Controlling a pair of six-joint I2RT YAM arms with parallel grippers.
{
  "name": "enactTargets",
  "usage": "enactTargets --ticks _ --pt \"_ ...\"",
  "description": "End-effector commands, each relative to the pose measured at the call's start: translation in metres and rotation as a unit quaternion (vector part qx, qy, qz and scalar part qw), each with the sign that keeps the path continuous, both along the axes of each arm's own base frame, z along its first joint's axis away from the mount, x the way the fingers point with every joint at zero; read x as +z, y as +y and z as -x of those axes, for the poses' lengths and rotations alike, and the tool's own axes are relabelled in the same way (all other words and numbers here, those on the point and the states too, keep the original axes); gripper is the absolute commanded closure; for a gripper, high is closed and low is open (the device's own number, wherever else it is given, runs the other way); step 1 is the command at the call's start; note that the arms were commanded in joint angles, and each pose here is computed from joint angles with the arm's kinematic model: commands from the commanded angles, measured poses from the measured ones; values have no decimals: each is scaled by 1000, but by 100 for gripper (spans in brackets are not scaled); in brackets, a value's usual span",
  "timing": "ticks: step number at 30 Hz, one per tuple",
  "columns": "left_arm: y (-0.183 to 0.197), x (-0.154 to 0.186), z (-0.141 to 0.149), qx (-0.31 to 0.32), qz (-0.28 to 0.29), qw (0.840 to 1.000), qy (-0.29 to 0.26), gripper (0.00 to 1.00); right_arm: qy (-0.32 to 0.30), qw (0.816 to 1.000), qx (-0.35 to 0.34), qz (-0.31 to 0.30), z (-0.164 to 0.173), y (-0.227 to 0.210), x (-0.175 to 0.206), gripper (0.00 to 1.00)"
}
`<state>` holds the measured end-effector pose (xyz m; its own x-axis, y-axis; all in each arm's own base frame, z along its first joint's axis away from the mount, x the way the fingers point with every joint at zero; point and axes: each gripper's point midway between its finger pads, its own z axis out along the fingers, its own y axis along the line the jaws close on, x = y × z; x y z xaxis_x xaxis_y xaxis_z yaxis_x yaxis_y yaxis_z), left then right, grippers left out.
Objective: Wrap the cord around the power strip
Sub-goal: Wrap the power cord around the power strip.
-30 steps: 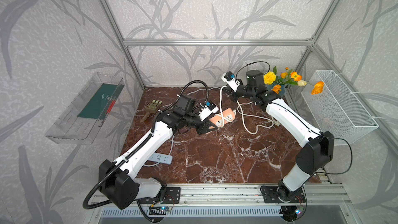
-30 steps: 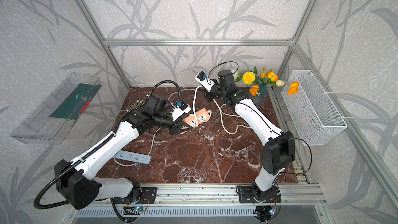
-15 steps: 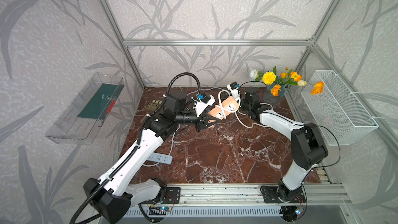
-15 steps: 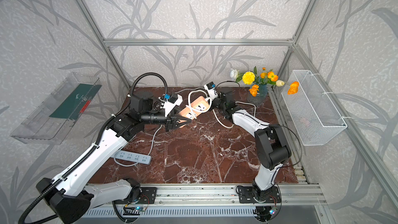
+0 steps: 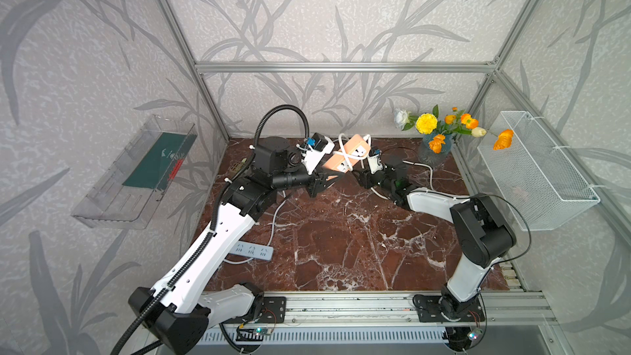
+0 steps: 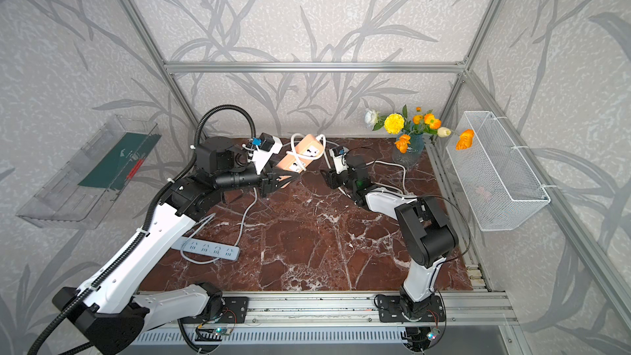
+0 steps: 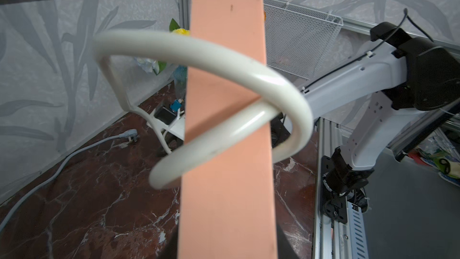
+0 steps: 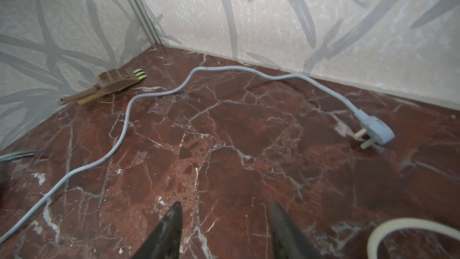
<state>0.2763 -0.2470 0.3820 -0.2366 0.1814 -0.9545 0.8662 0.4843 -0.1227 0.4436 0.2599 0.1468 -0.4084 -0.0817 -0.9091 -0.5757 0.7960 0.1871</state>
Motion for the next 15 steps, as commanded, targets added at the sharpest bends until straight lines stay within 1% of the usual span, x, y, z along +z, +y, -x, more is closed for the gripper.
enactTargets --ticks 1,3,4,5,6,8,10,11,12,13,15 --pt "36 38 -40 132 29 989 -51 100 -10 998 -1 59 13 5 -12 63" --pt "71 32 -71 231 25 972 -37 100 -21 995 15 96 31 15 -16 77" --pt "90 27 -84 275 28 961 -24 100 -30 992 29 121 42 22 -18 81" --pt "105 21 -93 305 29 952 -12 100 -32 988 44 147 53 28 -26 84" --pt "118 11 -102 330 21 944 0 100 -51 982 63 169 66 35 -17 86" --pt "132 -14 -111 355 -26 934 16 100 -72 969 102 211 90 48 -13 93" --pt "146 -48 -118 381 -93 919 32 100 -100 955 145 239 116 58 3 96" --pt "153 -61 -120 392 -115 912 37 100 -113 948 166 245 128 64 14 96" --pt "162 -75 -124 407 -133 903 44 100 -128 937 197 260 144 71 24 96" --pt "167 -89 -126 411 -153 897 53 100 -151 924 224 272 159 79 38 97" --pt "172 -112 -129 414 -187 889 66 100 -193 906 259 273 182 86 71 97"
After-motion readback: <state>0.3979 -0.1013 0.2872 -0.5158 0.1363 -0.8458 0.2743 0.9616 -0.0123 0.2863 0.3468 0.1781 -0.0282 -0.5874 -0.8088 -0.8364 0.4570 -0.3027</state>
